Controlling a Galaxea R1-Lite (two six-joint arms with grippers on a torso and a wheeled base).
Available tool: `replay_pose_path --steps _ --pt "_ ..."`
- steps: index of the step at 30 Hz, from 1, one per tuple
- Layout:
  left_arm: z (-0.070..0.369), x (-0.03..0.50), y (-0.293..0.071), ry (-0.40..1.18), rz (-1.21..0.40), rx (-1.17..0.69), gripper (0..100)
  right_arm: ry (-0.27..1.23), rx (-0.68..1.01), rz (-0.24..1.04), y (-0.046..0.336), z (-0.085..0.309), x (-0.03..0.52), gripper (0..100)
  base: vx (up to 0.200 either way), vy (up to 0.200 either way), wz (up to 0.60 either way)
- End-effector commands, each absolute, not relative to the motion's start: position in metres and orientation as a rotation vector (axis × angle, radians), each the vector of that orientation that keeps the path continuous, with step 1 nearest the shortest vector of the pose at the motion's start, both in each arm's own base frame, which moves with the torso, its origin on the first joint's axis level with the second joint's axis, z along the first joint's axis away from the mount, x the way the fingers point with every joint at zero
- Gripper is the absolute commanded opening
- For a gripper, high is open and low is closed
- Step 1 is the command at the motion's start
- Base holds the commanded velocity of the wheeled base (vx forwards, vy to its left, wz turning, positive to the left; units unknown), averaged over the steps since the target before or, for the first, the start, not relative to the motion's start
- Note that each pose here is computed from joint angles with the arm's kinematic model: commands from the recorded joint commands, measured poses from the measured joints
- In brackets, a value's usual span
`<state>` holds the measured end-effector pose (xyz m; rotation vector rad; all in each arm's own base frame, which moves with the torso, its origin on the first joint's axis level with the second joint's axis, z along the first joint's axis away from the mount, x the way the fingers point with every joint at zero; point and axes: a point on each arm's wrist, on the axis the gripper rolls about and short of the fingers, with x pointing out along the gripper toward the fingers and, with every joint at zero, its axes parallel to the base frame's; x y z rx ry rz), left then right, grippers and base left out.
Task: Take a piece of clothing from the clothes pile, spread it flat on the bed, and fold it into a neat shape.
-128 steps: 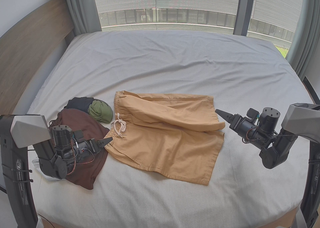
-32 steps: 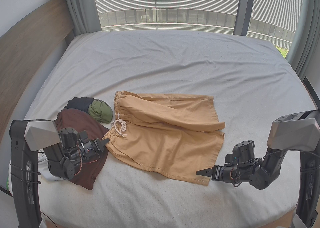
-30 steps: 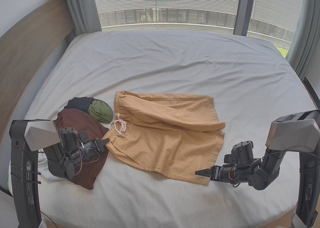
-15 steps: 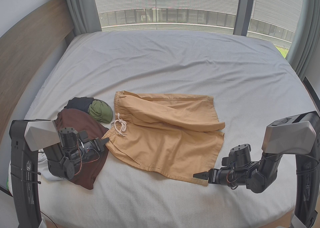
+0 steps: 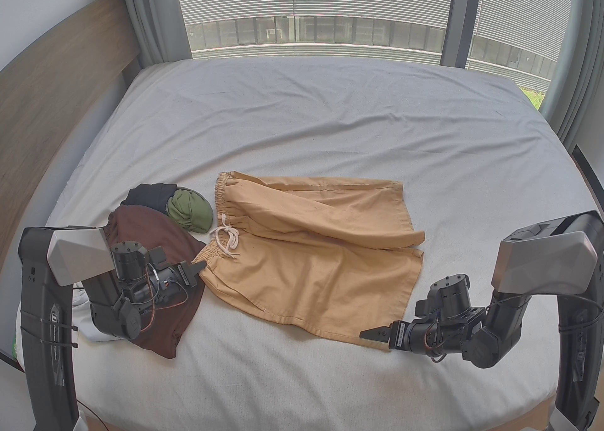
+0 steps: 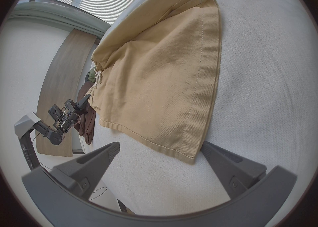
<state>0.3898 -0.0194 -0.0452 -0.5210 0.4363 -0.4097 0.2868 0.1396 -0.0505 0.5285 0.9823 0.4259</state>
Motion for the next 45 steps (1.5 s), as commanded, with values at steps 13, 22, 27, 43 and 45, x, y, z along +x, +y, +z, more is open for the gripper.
replay_pose_path --steps 13,22,27,43,45 --pt "-0.048 0.390 -0.019 0.442 -0.406 -0.523 0 0.975 0.534 0.410 0.135 -0.050 0.289 0 0.000 0.000 0.00" --pt "-0.047 0.384 -0.020 0.458 -0.409 -0.525 0 1.004 0.496 0.373 0.118 -0.025 0.286 0 0.000 0.000 0.00" --pt "-0.041 0.374 -0.022 0.480 -0.420 -0.529 0 1.020 0.456 0.349 0.102 -0.011 0.284 0 0.000 0.000 0.00" --pt "-0.022 0.329 -0.038 0.635 -0.444 -0.540 0 1.051 0.423 0.308 0.082 -0.007 0.283 0 0.000 0.000 0.00" --pt "-0.022 0.324 -0.037 0.660 -0.439 -0.538 0 1.073 0.397 0.307 0.078 -0.009 0.281 0 0.000 0.000 0.00"
